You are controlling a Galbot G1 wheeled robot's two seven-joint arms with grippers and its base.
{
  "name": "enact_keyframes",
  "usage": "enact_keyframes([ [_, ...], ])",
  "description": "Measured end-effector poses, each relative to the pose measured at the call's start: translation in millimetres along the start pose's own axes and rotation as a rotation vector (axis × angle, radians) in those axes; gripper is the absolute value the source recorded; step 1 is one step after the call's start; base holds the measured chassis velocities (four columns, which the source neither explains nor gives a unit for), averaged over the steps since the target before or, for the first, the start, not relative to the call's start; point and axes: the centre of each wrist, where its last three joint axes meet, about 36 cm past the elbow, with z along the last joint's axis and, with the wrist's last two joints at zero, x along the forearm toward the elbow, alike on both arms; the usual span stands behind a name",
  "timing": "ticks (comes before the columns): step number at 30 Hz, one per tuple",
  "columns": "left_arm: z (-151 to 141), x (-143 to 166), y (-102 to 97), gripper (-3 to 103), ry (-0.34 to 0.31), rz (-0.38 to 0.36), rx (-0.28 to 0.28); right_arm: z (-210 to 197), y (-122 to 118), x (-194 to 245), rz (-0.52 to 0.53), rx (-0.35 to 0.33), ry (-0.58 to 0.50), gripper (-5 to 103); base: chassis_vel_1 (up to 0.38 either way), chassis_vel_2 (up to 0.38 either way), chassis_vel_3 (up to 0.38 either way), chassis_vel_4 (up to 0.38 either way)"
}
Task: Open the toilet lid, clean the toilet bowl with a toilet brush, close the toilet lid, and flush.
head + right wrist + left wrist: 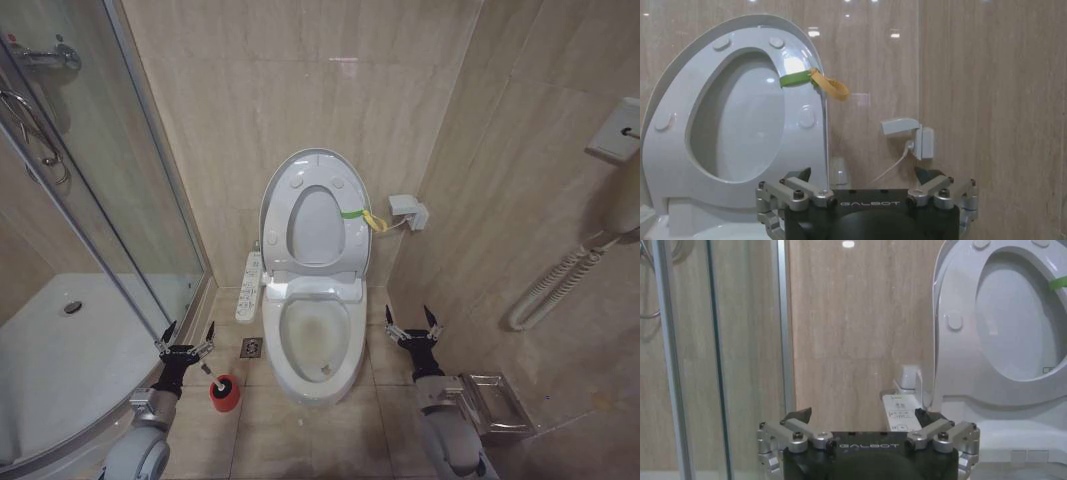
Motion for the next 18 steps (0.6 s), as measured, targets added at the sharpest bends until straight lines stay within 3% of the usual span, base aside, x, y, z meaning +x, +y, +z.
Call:
enact_keyframes([
  [8, -2.6, -0.5, 1.3, 100, 0.009, -0.001, 0.002, 0.0, 0.0, 0.0, 0.0, 0.0, 0.0, 100, 0.0, 0.0, 0.0, 0.0],
  [18, -63.3, -8.7, 24.1, 100, 0.125, 0.034, 0.054, 0.0, 0.1, 0.0, 0.0, 0.0, 0.0, 100, 0.0, 0.0, 0.0, 0.0],
])
